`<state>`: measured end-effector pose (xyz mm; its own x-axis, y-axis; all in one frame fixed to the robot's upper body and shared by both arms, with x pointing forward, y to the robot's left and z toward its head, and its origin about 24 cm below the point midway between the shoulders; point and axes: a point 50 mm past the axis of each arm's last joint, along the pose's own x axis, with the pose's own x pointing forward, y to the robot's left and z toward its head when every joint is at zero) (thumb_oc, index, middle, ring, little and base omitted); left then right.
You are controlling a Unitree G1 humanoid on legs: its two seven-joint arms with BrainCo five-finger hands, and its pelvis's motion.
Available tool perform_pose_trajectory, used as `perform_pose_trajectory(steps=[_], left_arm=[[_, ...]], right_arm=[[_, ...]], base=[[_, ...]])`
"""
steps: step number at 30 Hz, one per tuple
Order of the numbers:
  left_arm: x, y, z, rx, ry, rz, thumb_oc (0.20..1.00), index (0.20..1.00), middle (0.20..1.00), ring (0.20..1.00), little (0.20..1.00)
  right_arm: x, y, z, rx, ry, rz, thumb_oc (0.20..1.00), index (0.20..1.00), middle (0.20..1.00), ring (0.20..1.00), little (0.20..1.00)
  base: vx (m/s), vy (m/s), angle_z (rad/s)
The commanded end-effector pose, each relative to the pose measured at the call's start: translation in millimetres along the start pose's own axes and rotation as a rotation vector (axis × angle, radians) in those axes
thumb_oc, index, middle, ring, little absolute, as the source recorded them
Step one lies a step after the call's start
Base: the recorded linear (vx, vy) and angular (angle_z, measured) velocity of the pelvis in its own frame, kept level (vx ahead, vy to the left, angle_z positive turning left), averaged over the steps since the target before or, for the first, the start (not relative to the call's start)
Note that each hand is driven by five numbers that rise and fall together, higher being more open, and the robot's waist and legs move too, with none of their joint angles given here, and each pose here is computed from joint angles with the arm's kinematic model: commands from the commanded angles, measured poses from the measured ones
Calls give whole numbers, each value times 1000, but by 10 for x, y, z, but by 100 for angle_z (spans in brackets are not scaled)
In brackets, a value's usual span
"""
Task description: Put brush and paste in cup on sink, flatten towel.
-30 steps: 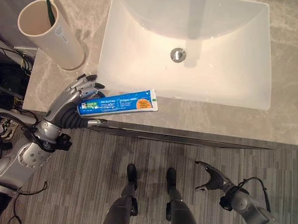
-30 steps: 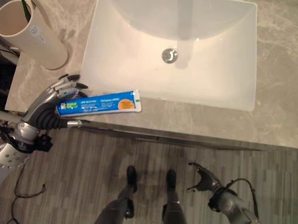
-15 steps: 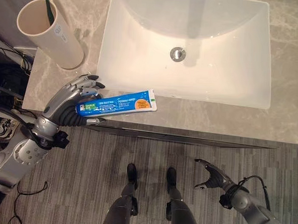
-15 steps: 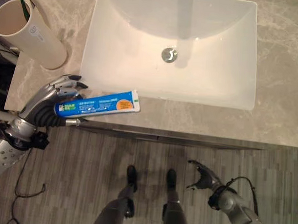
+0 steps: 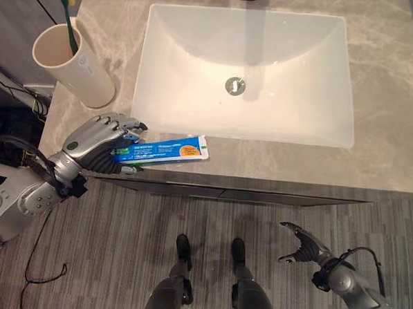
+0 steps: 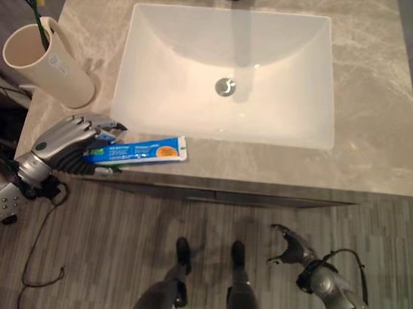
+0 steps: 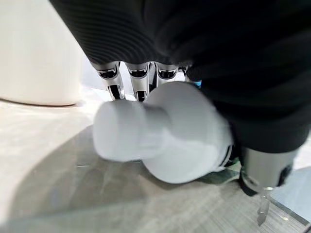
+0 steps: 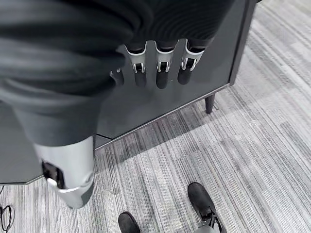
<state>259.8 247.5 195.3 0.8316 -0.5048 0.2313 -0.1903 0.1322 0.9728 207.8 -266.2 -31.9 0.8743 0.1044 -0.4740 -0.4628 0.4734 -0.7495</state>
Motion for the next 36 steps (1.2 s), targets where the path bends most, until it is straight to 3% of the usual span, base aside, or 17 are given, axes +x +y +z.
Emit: perform_pose_trajectory(steps=[1,2,3,4,5,6,17,24,25,26,28,35,36], left_arm=[[-184,-362,-76,-122,102,-101,335,335,335,335,335],[-195,-380,-98,-138,123,-92,645,645,645,645,645],[-196,-381,-98,-138,123,-92,812,812,812,812,812],[-211,-405,-112,-152,142,-92,912,912,912,912,912],[-212,-406,-112,-152,142,-92,909,909,909,909,909],[-208,-416,-116,-156,146,-93,200,200,200,200,200],[-256,-580,-149,-89,153,-183,200,200,200,200,200],[-199,-550,-126,-57,131,-165,200,200,200,200,200],[-162,-441,-123,-37,123,-112,200,200,200,200,200],[-162,-434,-122,-35,123,-112,200,200,200,200,200],[-138,-264,-104,-12,110,-38,200,200,200,200,200],[-158,39,-109,50,111,78,200,200,200,200,200],[-156,148,-103,75,105,129,200,200,200,200,200]], right_arm=[[-102,36,-60,-28,6,9,1000,1000,1000,1000,1000],[-112,49,-94,-32,22,14,1000,1000,1000,1000,1000],[-111,49,-94,-33,22,14,1000,1000,1000,1000,1000],[-120,65,-111,-34,31,20,1000,1000,1000,1000,1000],[-120,65,-112,-35,31,21,1000,1000,1000,1000,1000],[-131,51,-119,-37,32,20,1000,1000,1000,1000,1000],[-224,81,-295,-16,104,20,1000,1000,1000,1000,1000],[-455,492,-816,249,428,22,1000,1000,1000,1000,1000],[-555,617,-983,448,569,-50,1000,1000,1000,1000,1000],[-549,617,-981,450,568,-51,1000,1000,1000,1000,1000],[-716,673,-1179,690,716,-196,1000,1000,1000,1000,1000],[-944,364,-1440,842,804,-474,1000,1000,1000,1000,1000],[-993,137,-1486,893,768,-620,1000,1000,1000,1000,1000]], base=[[-54,-25,-1],[-40,-15,-1],[-73,-28,-1],[-34,-15,-2],[-86,-39,-2],[-52,-26,-1],[8,-26,0],[36,-42,-1],[-5,-37,0],[9,-54,1],[7,-77,3],[13,-56,2],[31,-26,2]])
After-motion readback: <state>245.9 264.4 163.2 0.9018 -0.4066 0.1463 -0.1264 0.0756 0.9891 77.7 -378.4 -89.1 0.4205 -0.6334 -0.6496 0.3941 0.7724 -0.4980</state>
